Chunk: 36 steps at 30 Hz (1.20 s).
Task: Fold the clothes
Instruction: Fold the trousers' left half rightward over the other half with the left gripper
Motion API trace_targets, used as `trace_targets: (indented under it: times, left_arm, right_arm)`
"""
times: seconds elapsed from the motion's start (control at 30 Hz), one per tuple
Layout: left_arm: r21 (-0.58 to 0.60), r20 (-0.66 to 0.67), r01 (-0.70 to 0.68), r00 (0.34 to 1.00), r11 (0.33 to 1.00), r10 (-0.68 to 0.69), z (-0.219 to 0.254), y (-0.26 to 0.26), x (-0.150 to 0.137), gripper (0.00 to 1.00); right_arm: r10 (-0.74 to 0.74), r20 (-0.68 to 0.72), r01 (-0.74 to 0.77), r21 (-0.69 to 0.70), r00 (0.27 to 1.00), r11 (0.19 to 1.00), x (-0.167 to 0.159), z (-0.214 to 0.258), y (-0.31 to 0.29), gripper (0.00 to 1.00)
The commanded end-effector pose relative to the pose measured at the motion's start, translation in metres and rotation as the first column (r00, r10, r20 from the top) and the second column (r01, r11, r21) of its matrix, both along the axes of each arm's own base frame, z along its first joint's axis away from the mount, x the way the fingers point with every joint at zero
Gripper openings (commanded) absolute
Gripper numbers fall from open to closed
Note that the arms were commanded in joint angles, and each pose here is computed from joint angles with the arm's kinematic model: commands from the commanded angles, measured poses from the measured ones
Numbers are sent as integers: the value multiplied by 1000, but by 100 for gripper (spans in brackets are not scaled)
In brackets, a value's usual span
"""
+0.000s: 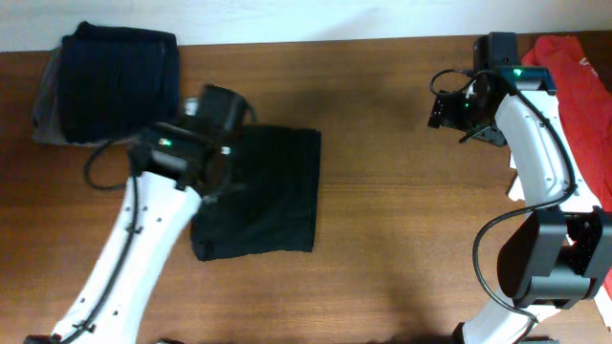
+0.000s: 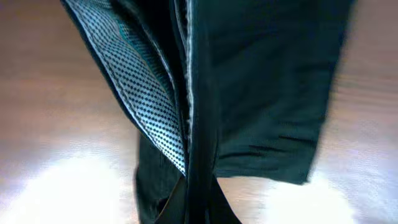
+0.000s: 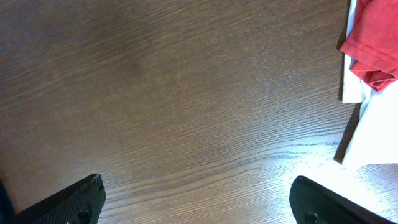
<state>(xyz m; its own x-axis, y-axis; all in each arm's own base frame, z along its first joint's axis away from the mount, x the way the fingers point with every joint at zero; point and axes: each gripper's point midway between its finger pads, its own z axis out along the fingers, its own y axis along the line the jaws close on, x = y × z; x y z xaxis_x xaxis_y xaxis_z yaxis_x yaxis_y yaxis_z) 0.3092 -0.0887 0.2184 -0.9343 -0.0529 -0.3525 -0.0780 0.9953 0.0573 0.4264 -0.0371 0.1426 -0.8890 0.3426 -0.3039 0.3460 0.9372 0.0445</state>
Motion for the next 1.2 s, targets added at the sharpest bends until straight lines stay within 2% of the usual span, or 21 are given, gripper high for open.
trace_targets:
  times: [0.0,0.17,0.23,0.33,0.4,0.5,0.63,0.67,0.7,0.73,0.83,0.97,1.0,1.03,1.1,1.17]
  left_arm:
    - [-8,2,90,996,996,-90,-15,-29,1,1]
    - [4,-31,126,992,992,-126,-75,-47,17,2]
    - [-40,-38,216,975,976,-217,-87,-63,22,2]
    - [-116,-22,280,958,953,-284,-100,-90,31,2]
    - [-113,-49,289,954,951,-295,-112,-95,30,8]
    - [-119,-117,303,941,946,-316,-137,-104,25,8]
    - [-147,-141,310,933,939,-331,-153,-113,25,9]
    - [-147,-142,310,933,939,-331,-153,-114,25,16]
    - [-147,-142,310,933,939,-331,-154,-113,25,81]
    - [-147,-143,311,933,939,-331,-154,-113,25,99]
    - [-149,-135,312,934,938,-332,-141,-113,24,99]
    - [-185,-26,329,940,926,-339,-82,-117,26,99]
    - [-196,-15,333,939,922,-342,-77,-118,24,91]
    - [-198,-23,332,939,922,-343,-77,-117,23,73]
    - [-230,-86,328,931,916,-355,-98,-121,13,44]
    - [-305,-159,324,910,896,-383,-125,-132,1,22]
  right_arm:
    - [-3,24,3,-14,1000,1000,3,9,-2,98]
    - [-3,24,3,-13,1000,1000,3,9,-2,98]
    - [-3,24,3,-14,1000,1000,3,9,-2,98]
    - [-3,23,3,-13,1000,1000,3,9,-2,98]
    - [-3,24,3,-13,1000,1000,3,9,-2,98]
    - [-3,24,3,-14,1000,1000,3,9,-2,98]
    - [-3,24,3,-14,1000,1000,3,9,-2,98]
    - [-3,24,3,-14,1000,1000,3,9,-2,98]
    - [-3,24,3,-14,1000,1000,3,9,-2,98]
    - [-2,24,3,-14,1000,1000,3,9,-2,98]
    - [-3,24,3,-14,1000,1000,3,9,-2,98]
    - [-3,24,3,-14,1000,1000,3,9,-2,98]
    - [-3,24,3,-14,1000,1000,3,9,-2,98]
    - [-3,24,3,-14,1000,1000,3,9,-2,98]
    - [-3,24,3,-14,1000,1000,3,9,-2,98]
    - [-3,24,3,-14,1000,1000,3,9,-2,98]
